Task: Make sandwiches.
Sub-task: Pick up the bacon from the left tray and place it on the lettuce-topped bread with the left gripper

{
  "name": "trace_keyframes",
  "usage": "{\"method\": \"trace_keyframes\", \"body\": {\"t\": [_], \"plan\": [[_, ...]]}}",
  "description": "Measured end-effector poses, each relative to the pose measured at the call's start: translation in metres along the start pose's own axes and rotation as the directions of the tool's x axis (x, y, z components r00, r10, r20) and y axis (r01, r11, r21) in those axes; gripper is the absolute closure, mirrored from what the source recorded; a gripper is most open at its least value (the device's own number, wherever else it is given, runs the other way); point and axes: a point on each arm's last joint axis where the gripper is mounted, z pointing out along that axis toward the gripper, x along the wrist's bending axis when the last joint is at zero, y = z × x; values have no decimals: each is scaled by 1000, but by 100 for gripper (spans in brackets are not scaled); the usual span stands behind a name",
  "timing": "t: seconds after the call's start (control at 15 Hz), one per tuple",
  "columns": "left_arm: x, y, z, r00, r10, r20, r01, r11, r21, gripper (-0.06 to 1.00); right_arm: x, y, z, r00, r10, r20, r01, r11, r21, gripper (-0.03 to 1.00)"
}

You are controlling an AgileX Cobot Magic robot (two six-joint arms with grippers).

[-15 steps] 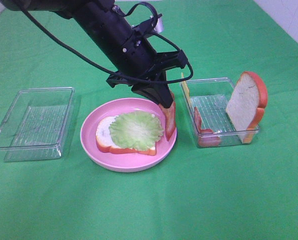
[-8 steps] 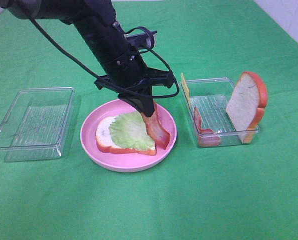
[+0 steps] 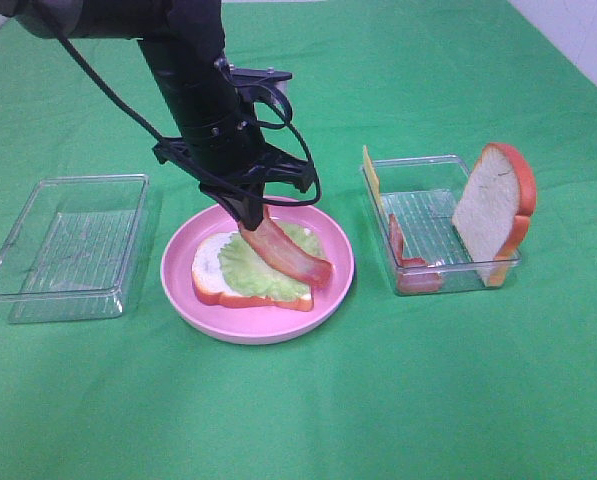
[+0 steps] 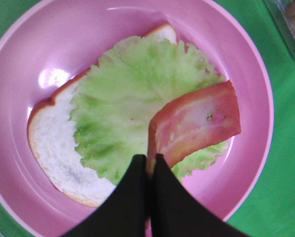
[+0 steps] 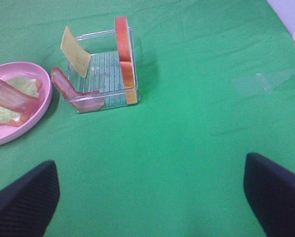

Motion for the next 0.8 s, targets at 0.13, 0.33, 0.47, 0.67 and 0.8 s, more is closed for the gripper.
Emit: {"method": "trace_keyframes", "body": {"t": [0.13,0.33,0.47,0.67,0.8], "plan": [[1,0,0,1000,0,-6,0,1000,0,94,0,0,0,1000,0,0,0,1000,0,0],[1,0,0,1000,-9,-7,9,1000,-1,94,0,0,0,1000,0,0,0,1000,0,0],[1,0,0,1000,-14,-7,14,1000,0,92,0,0,0,1000,0,0,0,1000,0,0],[1,0,0,1000,-19,-8,19,1000,0,74,0,0,0,1000,0,0,0,1000,0,0],[3,0,0,996,-80,-31,80,997,-3,19,0,0,0,1000,0,0,0,1000,0,0]]}}
